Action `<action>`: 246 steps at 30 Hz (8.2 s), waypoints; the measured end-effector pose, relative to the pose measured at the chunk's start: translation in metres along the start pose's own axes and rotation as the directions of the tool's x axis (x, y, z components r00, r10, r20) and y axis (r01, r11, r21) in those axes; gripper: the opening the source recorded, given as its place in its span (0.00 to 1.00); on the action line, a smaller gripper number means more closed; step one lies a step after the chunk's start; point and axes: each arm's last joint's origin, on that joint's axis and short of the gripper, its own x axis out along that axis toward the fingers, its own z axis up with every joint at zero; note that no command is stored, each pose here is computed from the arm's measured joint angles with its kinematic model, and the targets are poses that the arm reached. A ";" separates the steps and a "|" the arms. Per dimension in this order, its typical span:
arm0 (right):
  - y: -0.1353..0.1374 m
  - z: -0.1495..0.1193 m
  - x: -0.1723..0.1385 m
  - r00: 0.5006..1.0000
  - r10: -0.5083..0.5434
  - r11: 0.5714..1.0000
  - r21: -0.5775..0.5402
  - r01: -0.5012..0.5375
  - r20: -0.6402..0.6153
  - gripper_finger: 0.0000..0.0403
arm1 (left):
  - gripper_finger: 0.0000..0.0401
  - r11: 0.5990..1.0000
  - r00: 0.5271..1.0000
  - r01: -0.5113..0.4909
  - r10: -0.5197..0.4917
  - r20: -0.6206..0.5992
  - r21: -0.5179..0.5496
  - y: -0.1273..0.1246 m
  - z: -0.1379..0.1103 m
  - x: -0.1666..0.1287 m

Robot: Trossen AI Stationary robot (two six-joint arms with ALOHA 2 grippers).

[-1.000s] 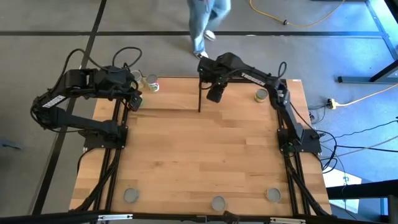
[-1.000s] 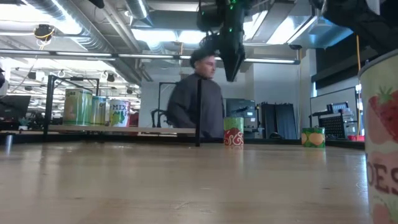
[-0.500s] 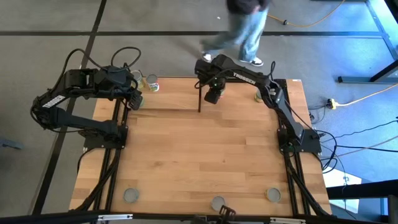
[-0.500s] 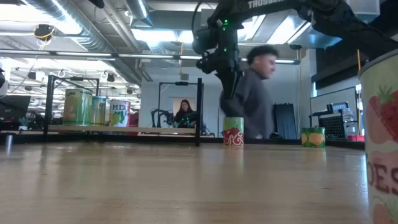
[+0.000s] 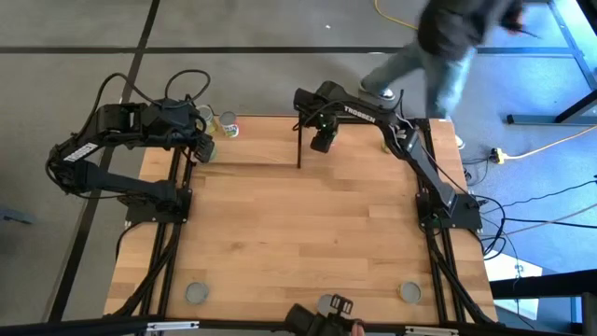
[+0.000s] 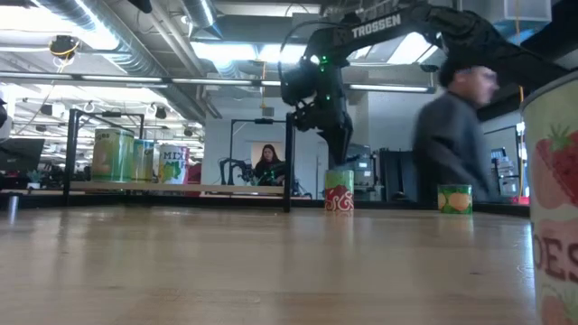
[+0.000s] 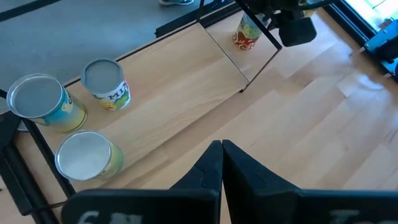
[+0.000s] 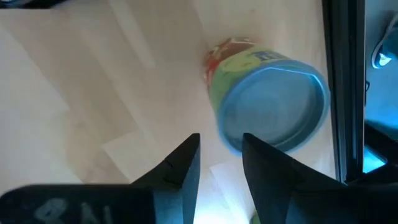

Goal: Pick and place cans onto a shelf
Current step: Put the canned spaghetti on the shelf

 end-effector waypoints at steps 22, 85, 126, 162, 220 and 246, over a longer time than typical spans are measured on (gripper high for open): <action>-0.021 0.007 0.022 0.999 0.032 0.999 0.018 -0.031 -0.006 0.30 | 0.00 1.000 1.000 -0.015 0.015 0.012 -0.008 0.000 0.000 0.000; 0.030 -0.006 -0.030 0.996 -0.062 0.988 -0.138 0.072 0.070 0.02 | 0.00 1.000 1.000 -0.012 0.012 0.009 0.003 0.000 0.000 0.000; 0.177 -0.109 -0.172 0.884 0.095 0.939 -0.336 0.073 0.458 0.02 | 0.00 0.996 1.000 0.025 -0.023 -0.020 0.080 -0.001 -0.001 0.000; 0.240 -0.034 -0.059 0.965 0.164 0.723 -0.690 0.023 0.204 0.02 | 0.00 0.754 0.953 0.197 0.002 -0.303 0.627 0.000 -0.035 0.055; 0.217 -0.096 -0.142 0.927 0.249 0.859 -0.505 -0.077 0.282 0.15 | 0.00 0.524 0.950 0.311 -0.163 -0.266 0.793 -0.014 -0.032 0.063; 0.153 -0.246 -0.265 0.679 0.392 0.878 -0.472 -0.076 0.620 0.11 | 0.19 0.513 0.870 0.482 -0.374 -0.320 0.710 -0.123 -0.045 0.149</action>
